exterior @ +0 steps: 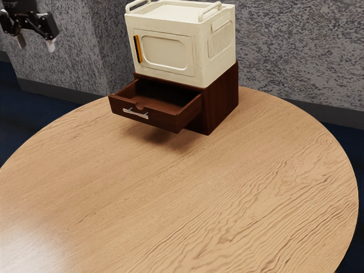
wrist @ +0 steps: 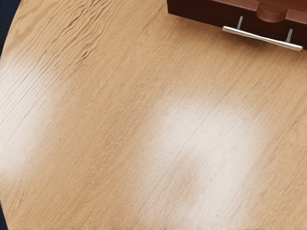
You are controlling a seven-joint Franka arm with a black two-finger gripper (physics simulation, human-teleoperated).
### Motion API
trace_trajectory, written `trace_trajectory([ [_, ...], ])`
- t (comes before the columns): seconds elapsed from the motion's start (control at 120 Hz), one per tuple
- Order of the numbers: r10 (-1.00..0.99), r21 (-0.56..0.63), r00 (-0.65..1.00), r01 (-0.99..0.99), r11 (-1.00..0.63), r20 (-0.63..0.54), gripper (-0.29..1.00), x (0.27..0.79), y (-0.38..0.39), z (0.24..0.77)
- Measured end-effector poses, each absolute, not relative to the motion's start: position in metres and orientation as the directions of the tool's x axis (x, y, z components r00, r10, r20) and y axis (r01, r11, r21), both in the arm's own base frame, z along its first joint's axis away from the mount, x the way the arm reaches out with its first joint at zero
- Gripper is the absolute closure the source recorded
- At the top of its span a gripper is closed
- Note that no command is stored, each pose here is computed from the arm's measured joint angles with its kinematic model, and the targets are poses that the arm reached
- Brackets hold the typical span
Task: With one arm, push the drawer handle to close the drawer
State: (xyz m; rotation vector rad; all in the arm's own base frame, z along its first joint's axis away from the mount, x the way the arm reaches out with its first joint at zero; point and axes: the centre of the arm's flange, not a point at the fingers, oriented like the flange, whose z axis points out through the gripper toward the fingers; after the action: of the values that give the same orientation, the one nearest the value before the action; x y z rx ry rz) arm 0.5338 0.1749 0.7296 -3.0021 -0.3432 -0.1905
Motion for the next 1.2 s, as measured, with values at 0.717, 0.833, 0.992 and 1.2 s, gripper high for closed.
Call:
trace_trajectory([
  [0.717, -0.004, 0.029, 1.000, -0.004, -1.000, 0.016, 0.02, 0.338, 0.028, 0.640],
  [0.833, -0.017, 0.026, 0.995, -0.015, -1.000, -0.094, 0.02, 0.337, 0.013, 0.552],
  [0.992, -0.038, 0.020, 0.997, -0.036, -0.999, -0.068, 0.02, 0.422, 0.016, 0.495],
  [1.2, 0.005, 0.025, 1.000, 0.005, -1.000, 0.017, 0.02, 0.492, 0.055, 0.462],
])
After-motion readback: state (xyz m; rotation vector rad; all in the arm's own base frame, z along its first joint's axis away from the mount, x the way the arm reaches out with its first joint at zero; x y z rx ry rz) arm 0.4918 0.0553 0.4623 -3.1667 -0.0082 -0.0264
